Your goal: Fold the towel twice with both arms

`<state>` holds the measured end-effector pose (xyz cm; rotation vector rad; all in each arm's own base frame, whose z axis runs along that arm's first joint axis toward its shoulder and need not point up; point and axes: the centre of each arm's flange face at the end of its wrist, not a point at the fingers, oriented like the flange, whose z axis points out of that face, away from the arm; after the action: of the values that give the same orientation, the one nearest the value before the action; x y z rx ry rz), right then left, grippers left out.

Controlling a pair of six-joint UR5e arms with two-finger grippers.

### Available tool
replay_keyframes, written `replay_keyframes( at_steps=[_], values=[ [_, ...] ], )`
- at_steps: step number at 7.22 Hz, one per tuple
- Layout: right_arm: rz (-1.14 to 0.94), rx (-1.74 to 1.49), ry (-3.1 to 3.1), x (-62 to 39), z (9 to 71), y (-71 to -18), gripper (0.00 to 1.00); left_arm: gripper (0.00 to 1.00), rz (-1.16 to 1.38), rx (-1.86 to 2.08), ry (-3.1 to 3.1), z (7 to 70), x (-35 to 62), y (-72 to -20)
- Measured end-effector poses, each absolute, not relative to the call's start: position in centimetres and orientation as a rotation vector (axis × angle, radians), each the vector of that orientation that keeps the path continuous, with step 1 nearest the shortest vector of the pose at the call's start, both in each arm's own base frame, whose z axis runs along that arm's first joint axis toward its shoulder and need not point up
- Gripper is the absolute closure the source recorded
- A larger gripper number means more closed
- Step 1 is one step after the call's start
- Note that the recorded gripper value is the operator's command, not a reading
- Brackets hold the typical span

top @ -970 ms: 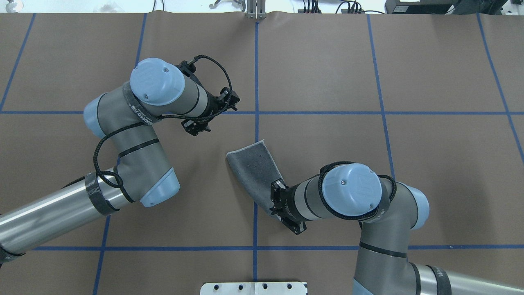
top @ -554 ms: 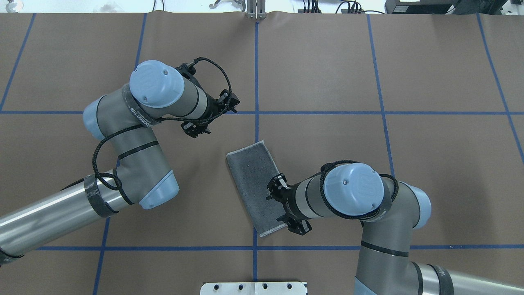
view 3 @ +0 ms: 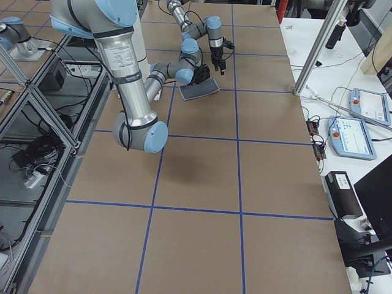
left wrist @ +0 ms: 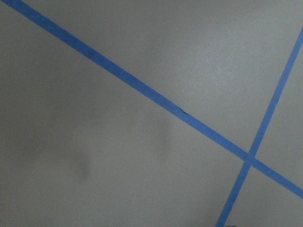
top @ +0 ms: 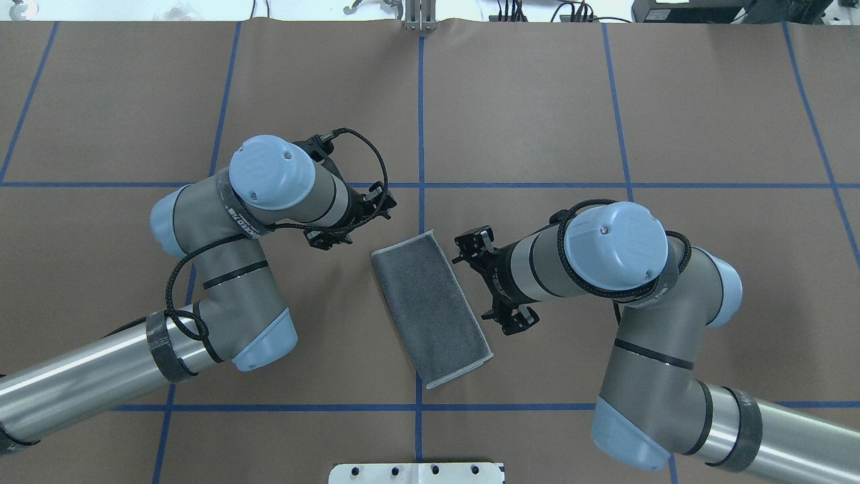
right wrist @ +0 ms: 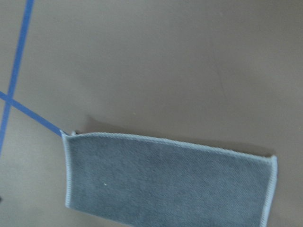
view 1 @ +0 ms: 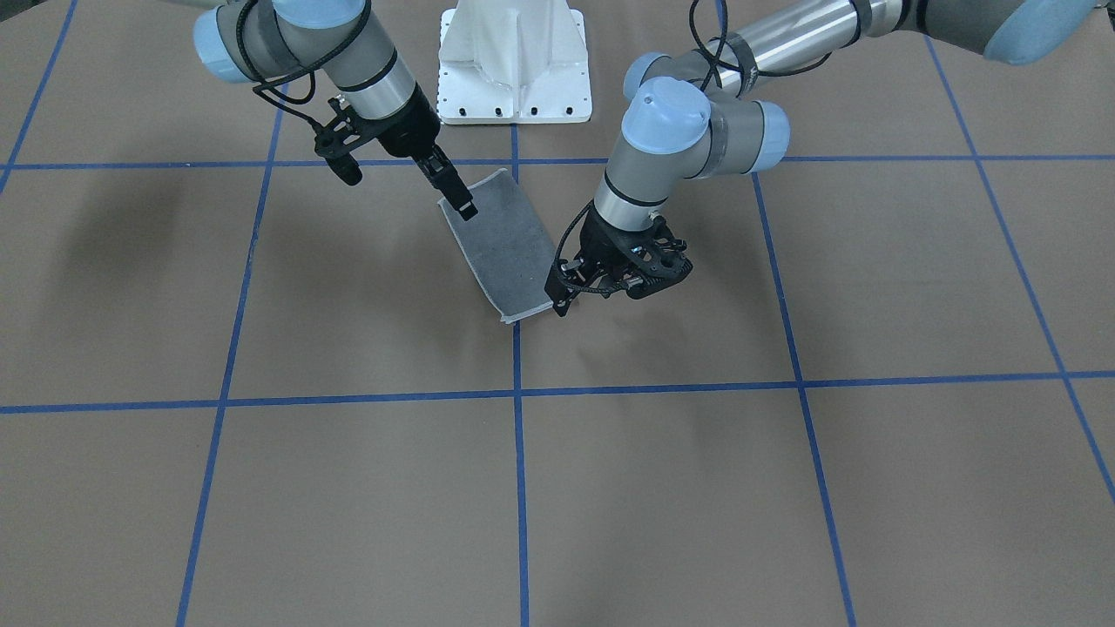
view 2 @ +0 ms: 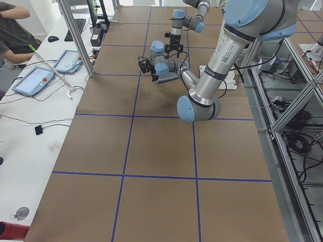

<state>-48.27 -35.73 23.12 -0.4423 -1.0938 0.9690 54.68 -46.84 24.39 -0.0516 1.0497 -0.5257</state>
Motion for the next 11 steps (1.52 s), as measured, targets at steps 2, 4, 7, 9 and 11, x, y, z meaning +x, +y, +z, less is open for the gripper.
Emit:
replay_keyframes(
  at_steps=[2, 4, 7, 9, 11],
  values=[
    [0.946, -0.399, -1.089, -47.9, 23.8, -37.0, 0.00, 0.44, -0.451, -0.035, 1.048, 25.3, 55.8, -45.4],
    [0.938, -0.385, -1.085, -48.0, 24.1, -37.4, 0.00, 0.48, -0.400, -0.023, 1.068, 26.2, 56.5, -44.2],
    [0.937, -0.382, -1.075, -48.3, 24.6, -37.6, 0.00, 0.64, -0.367, -0.008, 1.061, 27.3, 57.5, -43.8],
    [0.938, -0.382, -1.073, -48.3, 24.7, -37.6, 0.00, 1.00, -0.364, -0.004, 1.069, 27.6, 57.8, -44.0],
    [0.938, -0.382, -1.073, -48.2, 24.7, -37.6, 0.00, 1.00, -0.360, -0.001, 1.079, 27.5, 58.0, -44.0]
  ],
)
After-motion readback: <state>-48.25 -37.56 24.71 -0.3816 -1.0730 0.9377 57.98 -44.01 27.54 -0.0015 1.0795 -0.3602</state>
